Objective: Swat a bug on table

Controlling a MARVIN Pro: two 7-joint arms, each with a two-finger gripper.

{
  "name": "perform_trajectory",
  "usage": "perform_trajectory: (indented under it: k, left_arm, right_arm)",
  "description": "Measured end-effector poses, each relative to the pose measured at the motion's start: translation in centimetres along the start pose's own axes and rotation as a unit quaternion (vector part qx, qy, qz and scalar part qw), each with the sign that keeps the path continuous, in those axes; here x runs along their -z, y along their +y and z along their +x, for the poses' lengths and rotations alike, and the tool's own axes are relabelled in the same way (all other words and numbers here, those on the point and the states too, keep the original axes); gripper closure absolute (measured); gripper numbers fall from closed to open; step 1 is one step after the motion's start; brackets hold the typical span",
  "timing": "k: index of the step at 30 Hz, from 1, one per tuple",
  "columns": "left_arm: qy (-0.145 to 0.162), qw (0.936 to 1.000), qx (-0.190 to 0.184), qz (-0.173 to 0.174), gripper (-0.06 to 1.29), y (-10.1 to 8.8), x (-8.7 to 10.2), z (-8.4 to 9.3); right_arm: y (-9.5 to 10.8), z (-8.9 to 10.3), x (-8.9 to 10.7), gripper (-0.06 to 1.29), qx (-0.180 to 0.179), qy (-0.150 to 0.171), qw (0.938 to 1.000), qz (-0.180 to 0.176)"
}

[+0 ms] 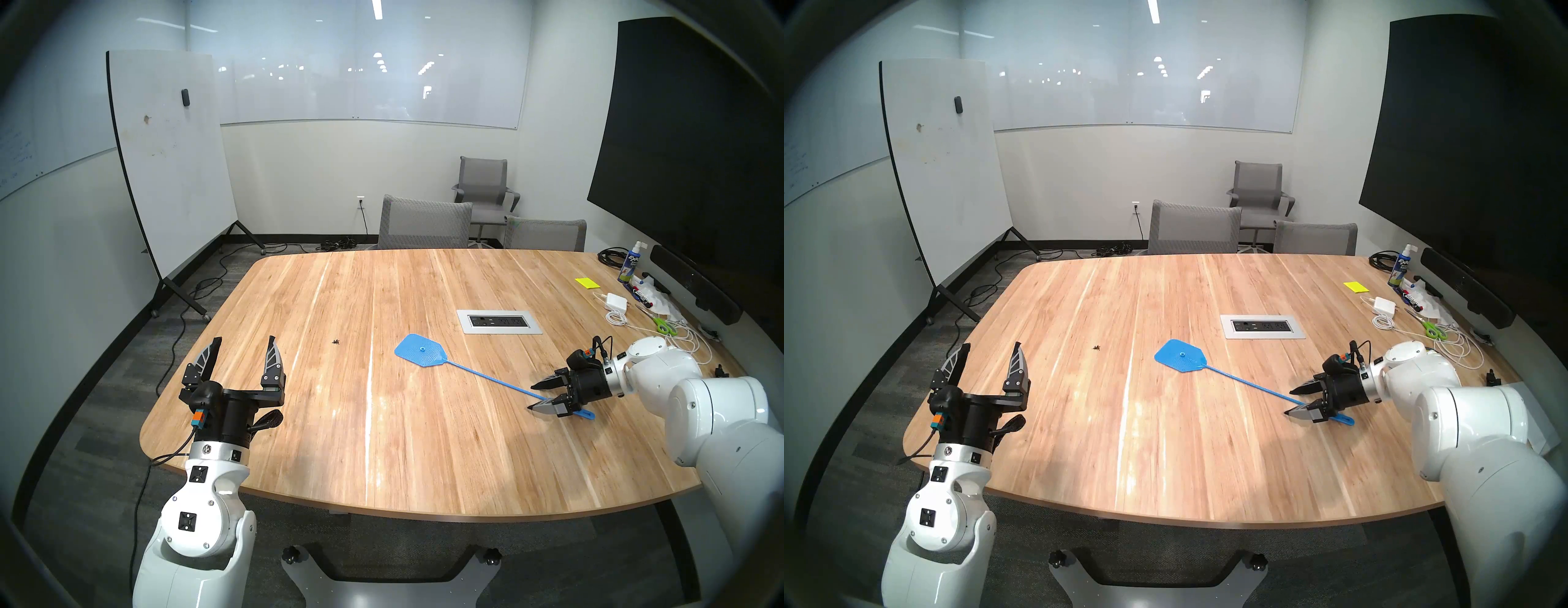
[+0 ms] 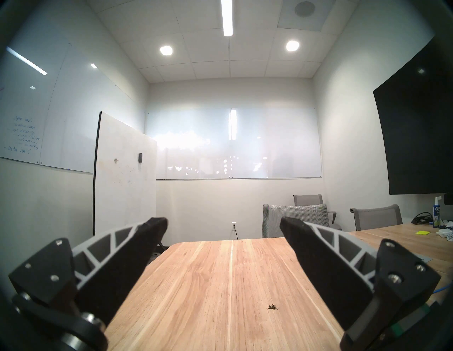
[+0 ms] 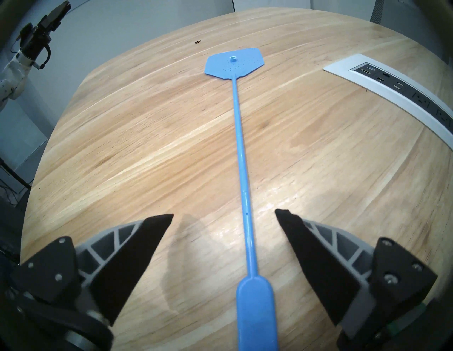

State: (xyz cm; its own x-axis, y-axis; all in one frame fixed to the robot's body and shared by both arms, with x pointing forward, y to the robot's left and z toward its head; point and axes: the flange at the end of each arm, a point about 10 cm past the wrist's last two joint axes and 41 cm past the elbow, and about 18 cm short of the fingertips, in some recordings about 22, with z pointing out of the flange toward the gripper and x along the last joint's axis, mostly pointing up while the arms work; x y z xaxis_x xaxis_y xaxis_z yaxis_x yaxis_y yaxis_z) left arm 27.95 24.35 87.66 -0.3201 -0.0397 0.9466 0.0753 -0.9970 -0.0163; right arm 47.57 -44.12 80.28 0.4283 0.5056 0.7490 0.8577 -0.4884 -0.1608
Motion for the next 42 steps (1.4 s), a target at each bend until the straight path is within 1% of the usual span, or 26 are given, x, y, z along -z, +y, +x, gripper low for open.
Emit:
perform_trajectory:
  k: [32, 42]
  left_arm:
    - [0.000, 1.0000, 0.000, 0.000, -0.02, 0.00, 0.00, 0.00]
    - [0.000, 1.0000, 0.000, 0.000, -0.02, 0.00, 0.00, 0.00]
  right_arm:
    - [-0.11, -0.14, 0.42, 0.01, 0.011, 0.011, 0.9999, 0.003]
    - [-0.04, -0.13, 0.41, 0.01, 0.015, 0.014, 0.9998, -0.001]
